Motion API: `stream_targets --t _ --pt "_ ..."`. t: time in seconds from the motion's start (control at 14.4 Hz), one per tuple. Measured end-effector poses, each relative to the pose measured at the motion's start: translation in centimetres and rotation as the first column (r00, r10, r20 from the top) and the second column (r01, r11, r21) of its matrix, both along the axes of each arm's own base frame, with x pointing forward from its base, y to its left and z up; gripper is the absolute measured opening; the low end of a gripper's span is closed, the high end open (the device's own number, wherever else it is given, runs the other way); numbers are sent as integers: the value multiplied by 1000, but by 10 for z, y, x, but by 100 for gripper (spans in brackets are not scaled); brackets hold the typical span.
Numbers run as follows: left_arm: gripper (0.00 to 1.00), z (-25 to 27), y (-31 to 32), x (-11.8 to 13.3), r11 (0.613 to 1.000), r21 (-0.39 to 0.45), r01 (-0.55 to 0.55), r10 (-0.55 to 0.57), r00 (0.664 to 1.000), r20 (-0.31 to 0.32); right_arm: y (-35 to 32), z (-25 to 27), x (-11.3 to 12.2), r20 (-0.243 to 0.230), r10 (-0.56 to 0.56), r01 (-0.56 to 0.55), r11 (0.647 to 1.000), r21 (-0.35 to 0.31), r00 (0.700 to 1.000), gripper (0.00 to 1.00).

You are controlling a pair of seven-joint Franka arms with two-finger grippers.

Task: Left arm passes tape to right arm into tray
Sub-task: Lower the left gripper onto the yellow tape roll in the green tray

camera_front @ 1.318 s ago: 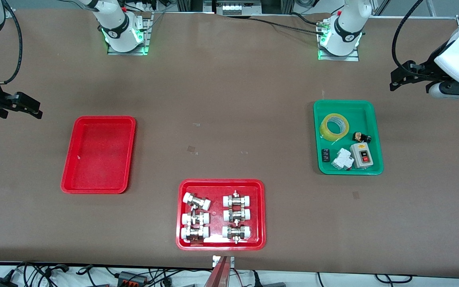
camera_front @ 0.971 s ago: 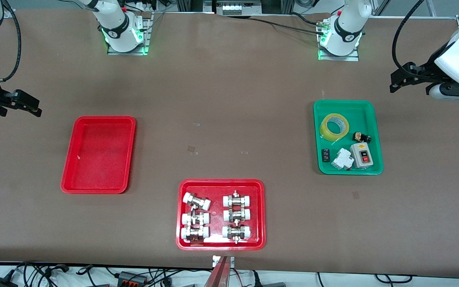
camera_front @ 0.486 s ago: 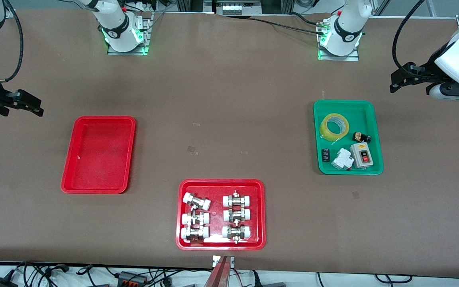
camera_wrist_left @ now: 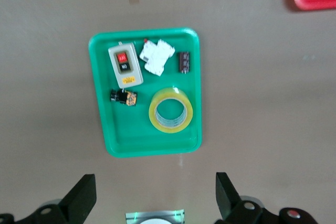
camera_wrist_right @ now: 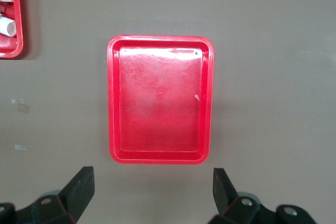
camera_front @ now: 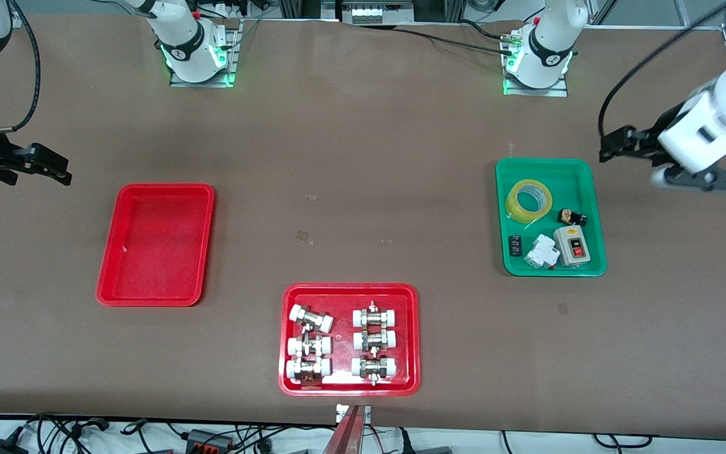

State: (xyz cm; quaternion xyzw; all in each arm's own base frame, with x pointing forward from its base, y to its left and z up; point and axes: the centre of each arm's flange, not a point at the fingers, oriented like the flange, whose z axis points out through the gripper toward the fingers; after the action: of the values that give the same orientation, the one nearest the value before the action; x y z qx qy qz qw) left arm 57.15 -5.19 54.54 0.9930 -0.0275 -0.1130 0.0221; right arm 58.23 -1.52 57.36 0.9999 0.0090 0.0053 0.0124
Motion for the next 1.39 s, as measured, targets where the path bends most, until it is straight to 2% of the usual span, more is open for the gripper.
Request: stream_targets --t 0.14,0.28,0.35,0.49,0.83,1.25,1.32,1.39 --pt "100 -69 1 18 1000 -5 0 -1 993 -119 0 0 0 0 1 -1 1000 0 1000 100" --pt "100 -153 3 28 1000 -10 0 -2 966 -260 1 -1 1 -2 1 -1 1000 0 1000 100" --pt "100 -192 3 28 1000 -13 -2 -2 950 -312 1 -2 1 -3 1 -1 1000 0 1000 100" --pt "100 -253 2 20 1000 -14 -6 0 931 -365 1 -3 1 -5 1 -1 1000 0 1000 100" --pt "100 -334 8 -25 1000 -7 -22 17 918 -396 1 -4 2 -6 1 -1 1000 0 1000 100" --pt "100 -350 29 -26 998 -8 -64 56 926 -374 1 -5 2 -7 2 -2 1000 0 1000 100" --pt "94 -355 31 -27 998 -9 -67 59 924 -377 1 -5 2 -7 2 -2 1000 0 1000 100" --pt "94 -359 32 -27 998 -10 -69 60 923 -381 1 -5 2 -7 2 -2 1000 0 1000 100"
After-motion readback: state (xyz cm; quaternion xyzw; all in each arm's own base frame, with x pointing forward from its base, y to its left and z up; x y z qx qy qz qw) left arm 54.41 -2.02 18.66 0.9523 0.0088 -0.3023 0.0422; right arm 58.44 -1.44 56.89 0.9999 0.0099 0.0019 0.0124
